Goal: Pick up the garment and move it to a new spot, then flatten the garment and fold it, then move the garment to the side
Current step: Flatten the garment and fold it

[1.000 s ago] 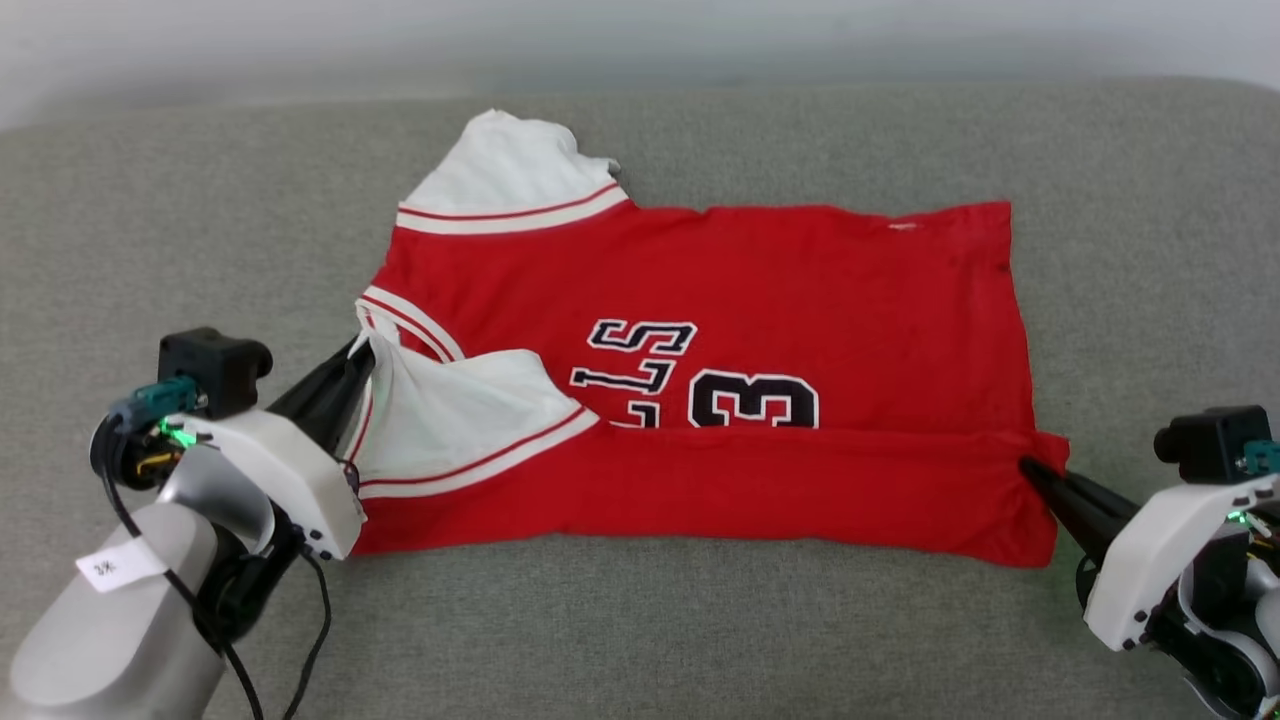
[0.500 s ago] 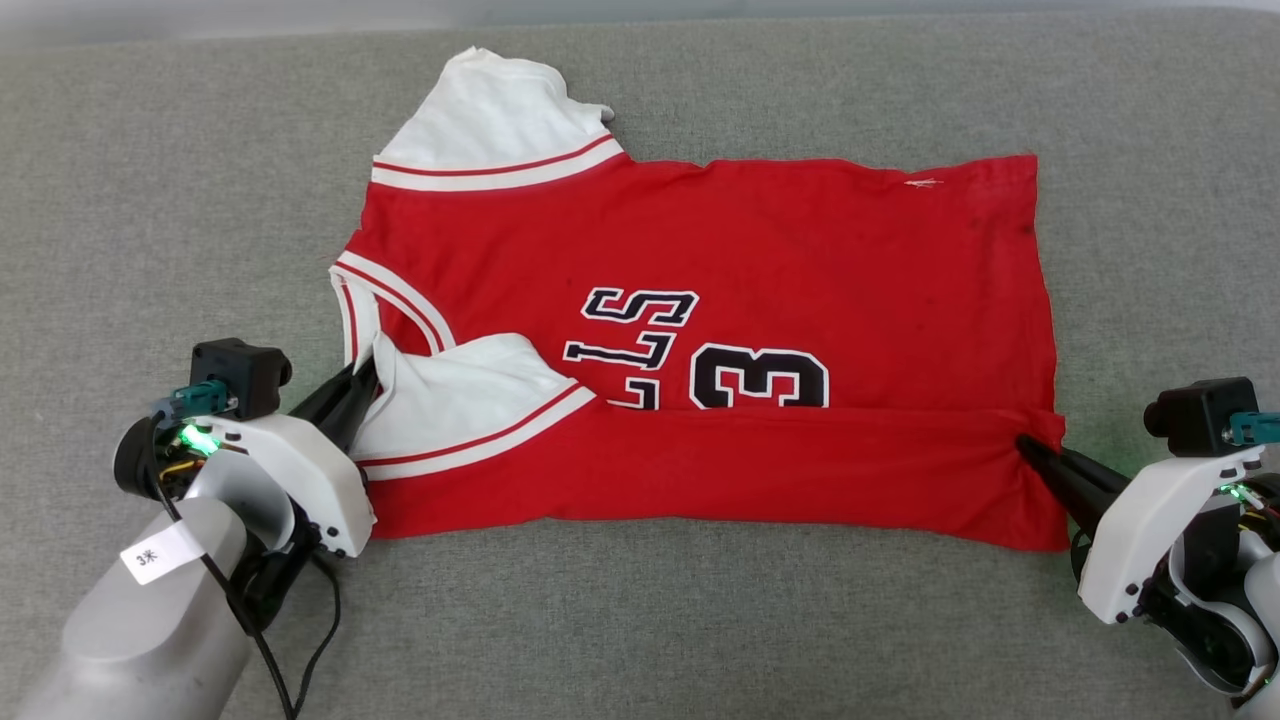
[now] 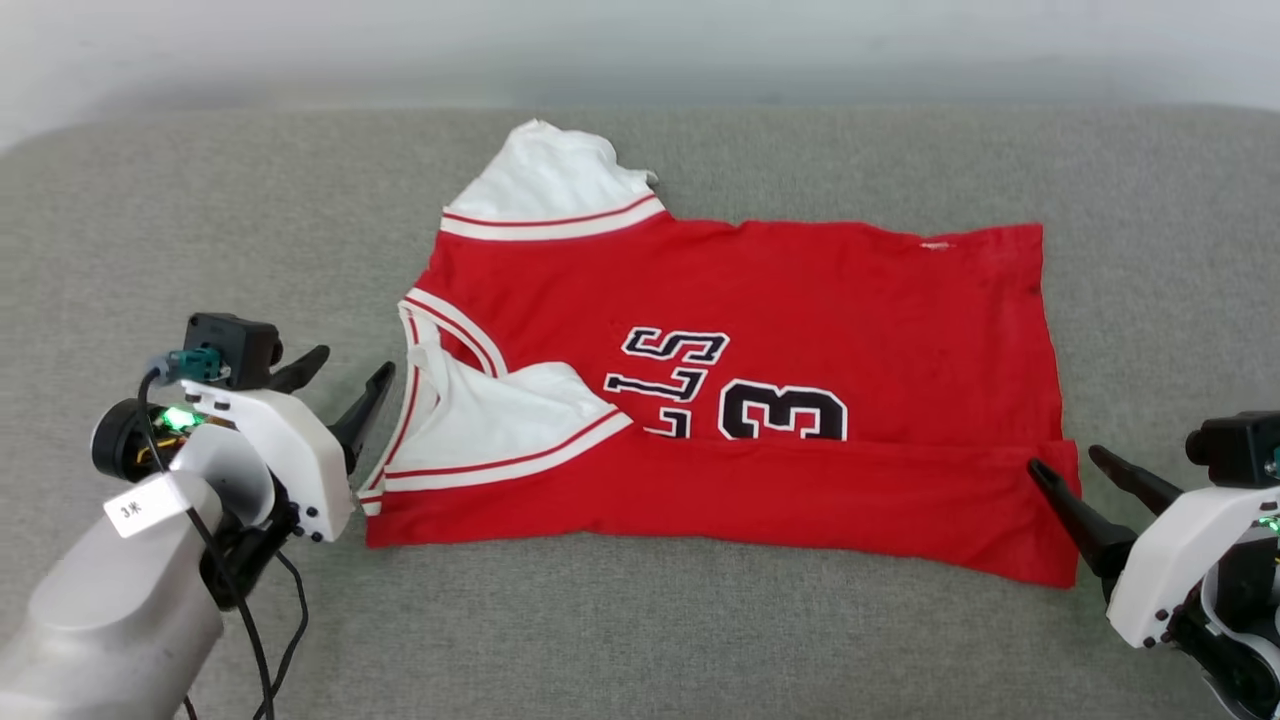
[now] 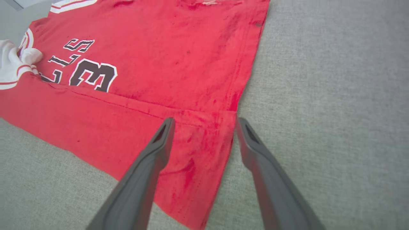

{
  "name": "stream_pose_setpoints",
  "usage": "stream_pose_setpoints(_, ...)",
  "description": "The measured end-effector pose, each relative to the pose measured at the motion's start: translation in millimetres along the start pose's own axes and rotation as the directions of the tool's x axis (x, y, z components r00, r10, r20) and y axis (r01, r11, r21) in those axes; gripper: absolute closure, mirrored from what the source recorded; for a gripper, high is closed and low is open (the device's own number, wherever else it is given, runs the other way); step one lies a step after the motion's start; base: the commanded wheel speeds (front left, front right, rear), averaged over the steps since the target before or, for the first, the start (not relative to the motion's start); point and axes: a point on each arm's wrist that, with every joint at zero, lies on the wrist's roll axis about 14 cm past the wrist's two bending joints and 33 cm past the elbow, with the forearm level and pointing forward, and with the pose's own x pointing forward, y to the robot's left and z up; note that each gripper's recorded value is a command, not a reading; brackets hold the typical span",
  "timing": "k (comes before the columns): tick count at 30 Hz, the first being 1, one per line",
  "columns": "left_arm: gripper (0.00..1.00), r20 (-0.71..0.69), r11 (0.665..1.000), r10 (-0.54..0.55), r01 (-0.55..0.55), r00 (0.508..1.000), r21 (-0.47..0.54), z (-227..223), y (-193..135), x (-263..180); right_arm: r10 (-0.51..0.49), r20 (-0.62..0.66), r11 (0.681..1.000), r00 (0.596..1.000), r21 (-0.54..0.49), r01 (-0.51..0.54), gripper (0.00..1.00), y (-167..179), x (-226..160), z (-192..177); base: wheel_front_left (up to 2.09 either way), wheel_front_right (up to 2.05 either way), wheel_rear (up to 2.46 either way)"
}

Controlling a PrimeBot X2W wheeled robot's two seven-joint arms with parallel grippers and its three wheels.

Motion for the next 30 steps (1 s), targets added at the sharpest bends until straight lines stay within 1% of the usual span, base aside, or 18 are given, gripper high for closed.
stream_pose_setpoints(4, 0.0, -0.066, 1.0, -0.006, 0.006, 0.998, -0.003, 5, 1, -15, 0.015, 0.042, 1.0, 0.999, -0.022, -0.015, 0.0, 8, -7, 11, 0.0, 0.0, 0.0)
stream_pose_setpoints(7, 0.0, -0.108, 1.0, -0.024, 0.025, 0.994, 0.008, 13, -2, -24, 0.033, 0.049, 0.999, 0.998, -0.026, -0.032, 0.0, 17, -10, 13, 0.0, 0.0, 0.0)
stream_pose_setpoints(9, 0.0, -0.17, 0.999, -0.039, 0.041, 0.985, 0.008, 10, -5, -31, 0.041, 0.054, 0.999, 0.998, -0.032, -0.04, 0.0, 21, -10, 15, 0.0, 0.0, 0.0)
stream_pose_setpoints(11, 0.0, -0.232, 0.998, -0.058, 0.056, 0.971, -0.016, 3, -9, -36, 0.047, 0.057, 0.998, 0.997, -0.033, -0.045, 0.0, 24, -11, 16, 0.0, 0.0, 0.0)
stream_pose_setpoints(13, 0.0, -0.311, 0.997, -0.077, 0.07, 0.947, -0.034, -6, -13, -41, 0.05, 0.059, 0.998, 0.997, -0.032, -0.048, 0.0, 27, -12, 16, 0.0, 0.0, 0.0)
stream_pose_setpoints(18, 0.0, -0.492, 0.993, -0.116, 0.111, 0.863, -0.039, -34, -23, -52, 0.05, 0.063, 0.998, 0.997, -0.028, -0.048, 0.0, 29, -13, 16, 0.0, 0.0, 0.0)
stream_pose_setpoints(21, 0.0, -0.531, 0.991, -0.133, 0.116, 0.837, -0.065, -43, -27, -50, 0.047, 0.061, 0.999, 0.997, -0.022, -0.046, 0.0, 28, -13, 14, 0.0, 0.0, 0.0)
stream_pose_setpoints(27, 0.0, -0.622, 0.992, -0.125, 0.113, 0.773, -0.059, -71, -27, -44, 0.032, 0.047, 0.999, 0.998, -0.01, -0.032, 0.0, 24, -11, 9, 0.0, 0.0, 0.0)
stream_pose_setpoints(30, 0.0, -0.648, 0.992, -0.123, 0.11, 0.752, -0.061, -80, -27, -39, 0.025, 0.036, 1.0, 0.999, -0.003, -0.024, 0.0, 21, -10, 5, 0.0, 0.0, 0.0)
